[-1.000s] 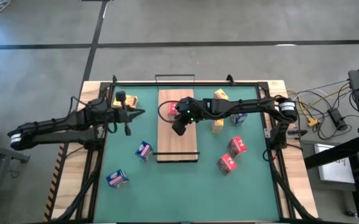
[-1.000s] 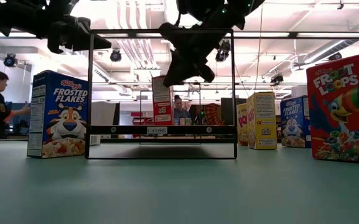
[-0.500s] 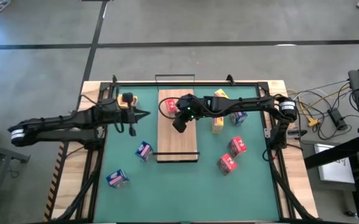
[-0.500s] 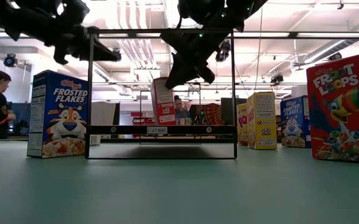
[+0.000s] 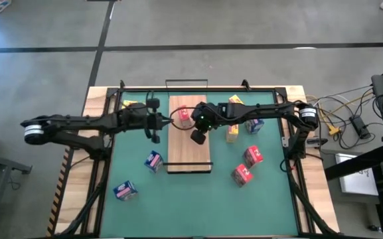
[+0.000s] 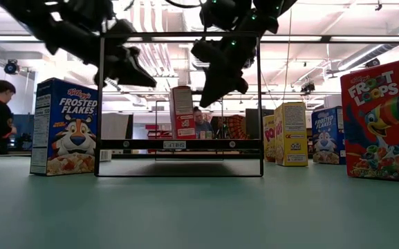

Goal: Stack cereal on shelf
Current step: Put the top red cereal box on the shelf

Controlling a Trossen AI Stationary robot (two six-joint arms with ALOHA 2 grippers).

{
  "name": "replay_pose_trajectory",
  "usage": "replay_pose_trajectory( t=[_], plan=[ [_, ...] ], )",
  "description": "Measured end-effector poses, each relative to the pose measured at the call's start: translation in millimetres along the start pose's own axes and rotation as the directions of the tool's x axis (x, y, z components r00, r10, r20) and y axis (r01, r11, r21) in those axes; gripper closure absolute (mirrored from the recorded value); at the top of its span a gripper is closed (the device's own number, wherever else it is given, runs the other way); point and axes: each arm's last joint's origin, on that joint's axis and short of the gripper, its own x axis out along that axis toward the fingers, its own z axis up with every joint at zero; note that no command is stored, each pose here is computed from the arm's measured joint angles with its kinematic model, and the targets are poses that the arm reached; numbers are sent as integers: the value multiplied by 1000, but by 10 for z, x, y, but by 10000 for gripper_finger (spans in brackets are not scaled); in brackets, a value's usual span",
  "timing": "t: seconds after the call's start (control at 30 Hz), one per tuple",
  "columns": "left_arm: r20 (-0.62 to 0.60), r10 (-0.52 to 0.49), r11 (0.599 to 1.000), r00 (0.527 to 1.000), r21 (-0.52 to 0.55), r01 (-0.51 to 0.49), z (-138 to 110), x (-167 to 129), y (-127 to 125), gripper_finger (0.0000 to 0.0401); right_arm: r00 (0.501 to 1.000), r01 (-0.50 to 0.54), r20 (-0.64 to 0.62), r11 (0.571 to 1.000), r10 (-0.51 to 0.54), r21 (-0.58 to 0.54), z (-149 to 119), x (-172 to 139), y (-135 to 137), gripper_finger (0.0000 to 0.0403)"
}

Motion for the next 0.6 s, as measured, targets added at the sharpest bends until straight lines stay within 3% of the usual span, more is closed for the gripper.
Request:
replay_pose_trajectory(
  t=[0.17, 0.6],
  plan=[
    [-60, 2, 1000, 998, -4, -2, -14, 165, 28, 401, 1000, 2, -6, 999, -3, -46, -78, 62, -14, 394],
    [-160, -38, 999, 986, -23, 35, -74, 564, 71, 401, 993, 30, 113, 993, -17, -116, -77, 160, -67, 394]
  ],
)
